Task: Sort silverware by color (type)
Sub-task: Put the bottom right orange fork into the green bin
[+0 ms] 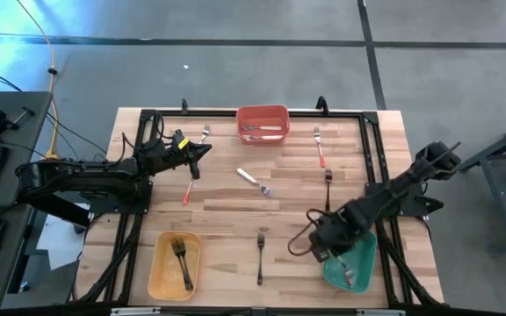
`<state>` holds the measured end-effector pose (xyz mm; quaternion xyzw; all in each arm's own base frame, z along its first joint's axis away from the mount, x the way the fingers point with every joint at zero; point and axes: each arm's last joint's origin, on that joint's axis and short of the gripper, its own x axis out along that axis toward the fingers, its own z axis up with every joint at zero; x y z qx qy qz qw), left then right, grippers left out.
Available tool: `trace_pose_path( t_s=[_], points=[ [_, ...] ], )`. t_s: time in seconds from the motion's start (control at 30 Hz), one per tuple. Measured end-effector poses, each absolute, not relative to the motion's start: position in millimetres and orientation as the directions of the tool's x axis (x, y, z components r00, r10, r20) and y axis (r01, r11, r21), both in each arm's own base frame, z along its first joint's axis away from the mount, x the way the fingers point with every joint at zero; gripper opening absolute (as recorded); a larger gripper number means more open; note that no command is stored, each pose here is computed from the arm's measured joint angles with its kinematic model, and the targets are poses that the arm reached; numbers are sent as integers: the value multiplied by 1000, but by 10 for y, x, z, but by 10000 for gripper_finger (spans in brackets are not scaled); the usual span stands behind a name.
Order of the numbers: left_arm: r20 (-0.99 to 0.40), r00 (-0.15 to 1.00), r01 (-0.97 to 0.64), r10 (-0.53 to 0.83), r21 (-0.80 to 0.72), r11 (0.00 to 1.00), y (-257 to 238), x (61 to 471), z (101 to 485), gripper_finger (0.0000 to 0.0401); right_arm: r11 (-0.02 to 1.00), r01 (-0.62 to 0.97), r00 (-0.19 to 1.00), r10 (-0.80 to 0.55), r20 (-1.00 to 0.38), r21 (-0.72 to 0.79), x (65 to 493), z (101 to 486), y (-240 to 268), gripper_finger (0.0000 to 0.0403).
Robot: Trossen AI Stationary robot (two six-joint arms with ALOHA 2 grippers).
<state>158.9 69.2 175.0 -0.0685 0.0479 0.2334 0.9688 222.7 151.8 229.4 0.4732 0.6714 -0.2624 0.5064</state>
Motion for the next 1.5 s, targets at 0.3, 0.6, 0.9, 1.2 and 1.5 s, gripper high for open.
trace_pose_path(
  t_s=[0.3,0.6,0.9,1.2,1.5],
  points=[
    [-124,886,-460,446,-117,880,692,1589,1751,0,267,958,4,354,-935,105,2020,1870,1679,0],
    [-125,886,-460,446,-119,880,693,1589,1750,0,166,979,52,344,-937,115,1899,1900,1792,0],
    [-125,886,-460,447,-119,880,693,1589,1750,0,79,993,52,367,-929,87,1702,2075,1817,0],
    [-127,886,-461,447,-119,880,692,1589,1749,0,106,994,-21,316,-948,13,1590,1837,1709,0],
    [-129,885,-461,447,-118,880,692,1588,1746,0,200,980,-39,282,-958,19,1648,1785,1550,51]
  ],
)
